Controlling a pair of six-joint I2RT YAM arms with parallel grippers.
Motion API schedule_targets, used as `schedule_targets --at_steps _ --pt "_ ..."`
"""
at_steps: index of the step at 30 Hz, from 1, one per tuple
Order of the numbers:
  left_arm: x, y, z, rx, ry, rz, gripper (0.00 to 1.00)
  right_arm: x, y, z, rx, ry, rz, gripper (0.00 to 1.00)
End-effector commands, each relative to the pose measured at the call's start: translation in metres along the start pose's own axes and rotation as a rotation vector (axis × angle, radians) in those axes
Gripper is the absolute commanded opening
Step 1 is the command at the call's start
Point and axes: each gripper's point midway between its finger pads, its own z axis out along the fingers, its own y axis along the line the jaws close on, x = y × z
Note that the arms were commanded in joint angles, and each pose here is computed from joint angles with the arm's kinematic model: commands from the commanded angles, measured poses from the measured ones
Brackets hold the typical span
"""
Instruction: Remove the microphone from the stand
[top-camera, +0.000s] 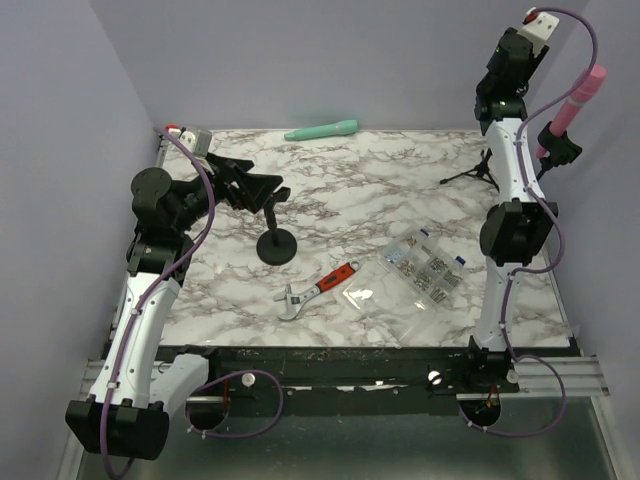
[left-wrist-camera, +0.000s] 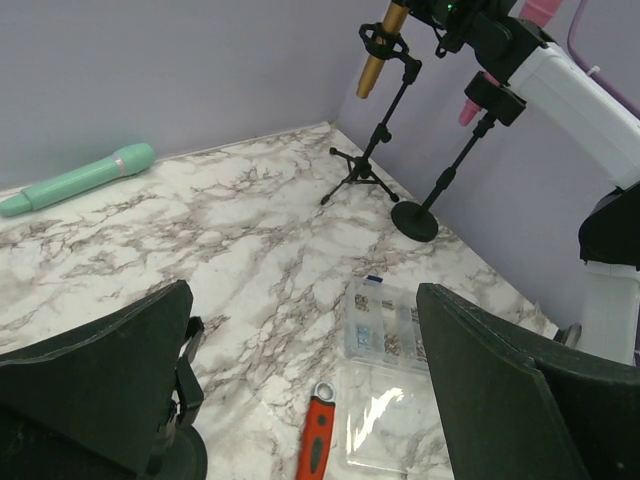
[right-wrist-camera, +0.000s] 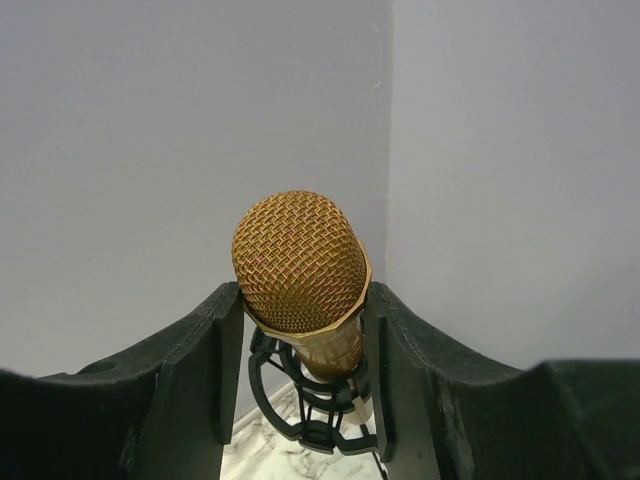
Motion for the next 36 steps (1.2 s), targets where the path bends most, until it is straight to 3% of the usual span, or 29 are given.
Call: schedule_targets --at_steps 1,28,33,36 --pt "-0.010 -0.013 -0.003 0.041 -0.028 0.028 0.98 -0.090 -0.018 -0.018 0.009 -0.154 0.096 0.01" --pt "-0.006 -0.010 0.000 0.038 -0.019 0.022 0.99 -0.242 -0.024 -0.095 -0.198 -0.392 0.308 0.01" --pt "-0.006 -0.009 0.000 0.030 -0.019 0.027 0.99 -0.245 -0.002 -0.125 -0.329 -0.335 0.423 0.01" --pt "-0.006 -0.009 -0.001 0.025 -0.021 0.032 0.98 -0.223 0.018 -0.137 -0.435 -0.234 0.533 0.01"
